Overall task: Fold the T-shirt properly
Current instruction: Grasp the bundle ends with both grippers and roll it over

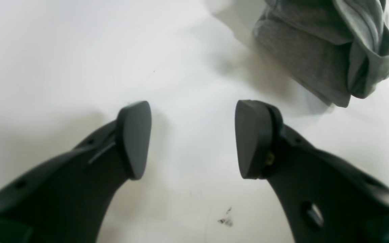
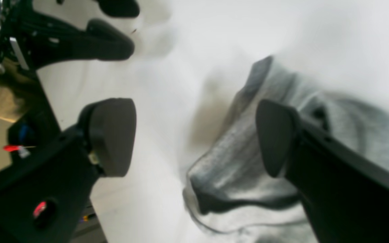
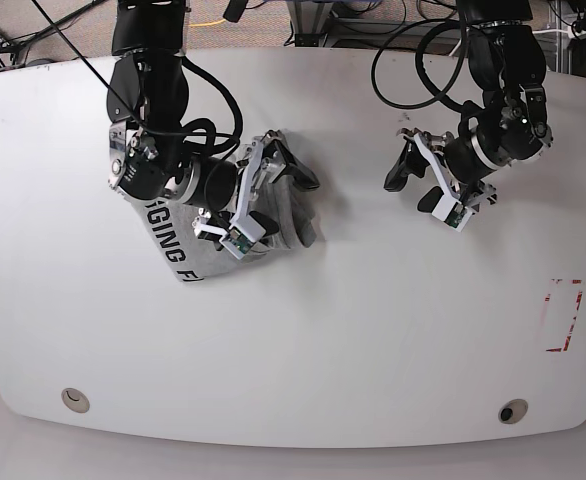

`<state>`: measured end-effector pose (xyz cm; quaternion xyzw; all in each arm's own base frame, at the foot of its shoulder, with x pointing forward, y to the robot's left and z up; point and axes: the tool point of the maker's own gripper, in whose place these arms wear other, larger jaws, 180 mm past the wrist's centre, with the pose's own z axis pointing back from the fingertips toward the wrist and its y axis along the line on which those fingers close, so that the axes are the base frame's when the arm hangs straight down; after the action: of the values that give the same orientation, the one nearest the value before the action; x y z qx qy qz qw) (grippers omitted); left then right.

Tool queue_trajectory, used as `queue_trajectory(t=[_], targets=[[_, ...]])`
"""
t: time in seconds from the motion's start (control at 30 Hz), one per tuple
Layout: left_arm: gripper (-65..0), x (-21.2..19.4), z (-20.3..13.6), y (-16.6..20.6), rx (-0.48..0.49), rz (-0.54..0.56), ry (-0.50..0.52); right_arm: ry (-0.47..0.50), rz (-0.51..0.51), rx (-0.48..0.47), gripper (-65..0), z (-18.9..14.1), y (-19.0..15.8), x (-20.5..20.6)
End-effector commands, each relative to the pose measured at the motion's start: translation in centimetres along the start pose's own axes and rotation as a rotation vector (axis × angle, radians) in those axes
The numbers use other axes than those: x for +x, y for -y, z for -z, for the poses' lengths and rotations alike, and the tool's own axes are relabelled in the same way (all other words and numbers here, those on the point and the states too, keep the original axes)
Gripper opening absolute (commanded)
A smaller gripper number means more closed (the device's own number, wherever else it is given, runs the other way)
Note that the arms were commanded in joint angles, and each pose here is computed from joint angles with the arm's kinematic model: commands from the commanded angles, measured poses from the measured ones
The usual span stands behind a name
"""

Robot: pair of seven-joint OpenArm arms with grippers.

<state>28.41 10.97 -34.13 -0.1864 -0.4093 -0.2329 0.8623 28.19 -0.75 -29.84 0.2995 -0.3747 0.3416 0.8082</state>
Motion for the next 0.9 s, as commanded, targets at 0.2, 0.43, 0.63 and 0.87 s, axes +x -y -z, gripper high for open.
queue_trajectory(t=[0.2, 0.43, 0.63, 0.87], targets=[[-28.5, 3.7, 1.2, 3.8, -0.107, 0.111, 0.076, 0.071, 0.045, -0.231, -13.3, -7.1, 7.1, -0.1], [-28.5, 5.6, 3.3, 9.5, -0.269, 0.223, 0.088, 0.065, 0.113, -0.337, -16.5, -10.1, 12.2, -0.9], [-28.5, 7.8, 4.4, 14.8, -0.397, 0.265, 0.141, 0.081, 0.186, -0.342, -36.5, -10.0, 16.1, -0.8], [-28.5, 8.7, 5.7, 17.6, -0.448, 0.195, 0.151, 0.033, 0.174, -0.347, -41.1, -7.4, 19.1, 0.3]])
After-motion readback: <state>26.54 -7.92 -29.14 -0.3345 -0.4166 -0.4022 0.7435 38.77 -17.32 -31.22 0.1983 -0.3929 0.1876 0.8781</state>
